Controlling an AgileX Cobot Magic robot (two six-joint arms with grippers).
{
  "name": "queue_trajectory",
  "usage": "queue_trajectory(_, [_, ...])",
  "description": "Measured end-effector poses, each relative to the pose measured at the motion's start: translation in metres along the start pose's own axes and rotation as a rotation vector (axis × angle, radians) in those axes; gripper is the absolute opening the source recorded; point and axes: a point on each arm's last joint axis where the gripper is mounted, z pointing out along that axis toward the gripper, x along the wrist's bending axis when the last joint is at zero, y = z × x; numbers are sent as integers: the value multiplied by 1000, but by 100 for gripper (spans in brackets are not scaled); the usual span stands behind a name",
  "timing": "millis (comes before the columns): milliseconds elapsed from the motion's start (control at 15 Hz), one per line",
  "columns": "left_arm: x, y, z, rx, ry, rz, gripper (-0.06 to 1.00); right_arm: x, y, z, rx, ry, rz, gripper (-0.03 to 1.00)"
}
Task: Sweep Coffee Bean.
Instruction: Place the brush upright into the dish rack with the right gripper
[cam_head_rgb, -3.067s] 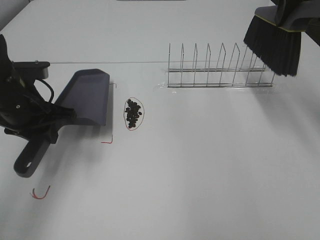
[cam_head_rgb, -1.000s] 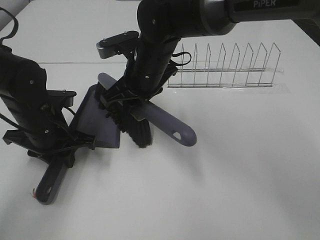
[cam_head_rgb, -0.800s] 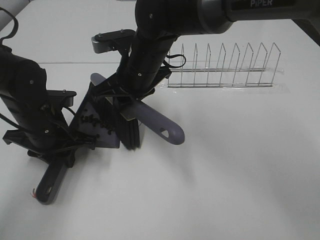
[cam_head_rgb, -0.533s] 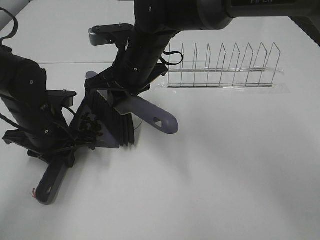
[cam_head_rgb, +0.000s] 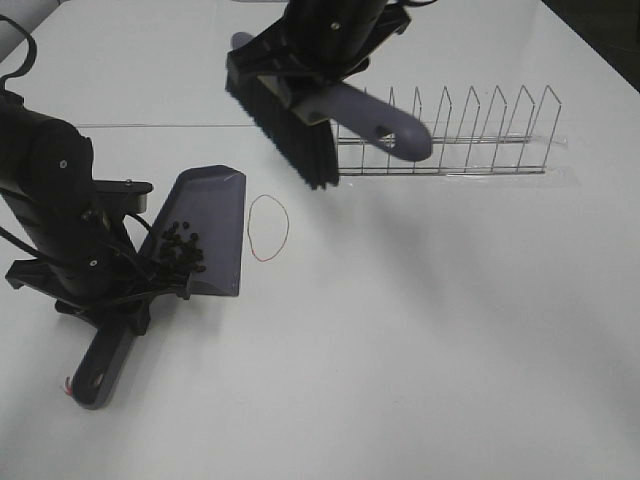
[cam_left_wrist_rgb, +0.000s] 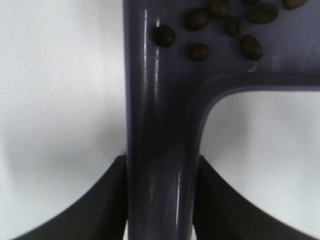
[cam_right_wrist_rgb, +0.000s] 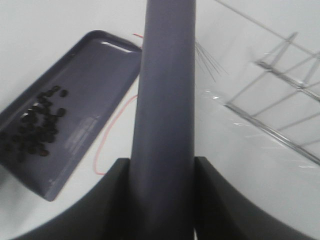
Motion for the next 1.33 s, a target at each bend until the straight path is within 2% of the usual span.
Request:
queue_trajectory(333, [0,0,0,0,0,0,35,-68,-6,-37,85,-126,117,38])
queue_trajectory(400, [0,0,0,0,0,0,35,-85,-11,-45,115,-155,155,38])
queue_trajectory(467, [0,0,0,0,0,0,35,-121,-19,-59,145,-211,230,38])
queue_trajectory(733, [0,0,0,0,0,0,35,-168,-40,-72,247,-290,343,38])
queue_trajectory(1067, [0,0,0,-1,0,0,35,-173,-53,-73,341,-303,364,38])
queue_trajectory(1333, [0,0,0,-3,-1,0,35,-165,-81,-48,421,-272,359,38])
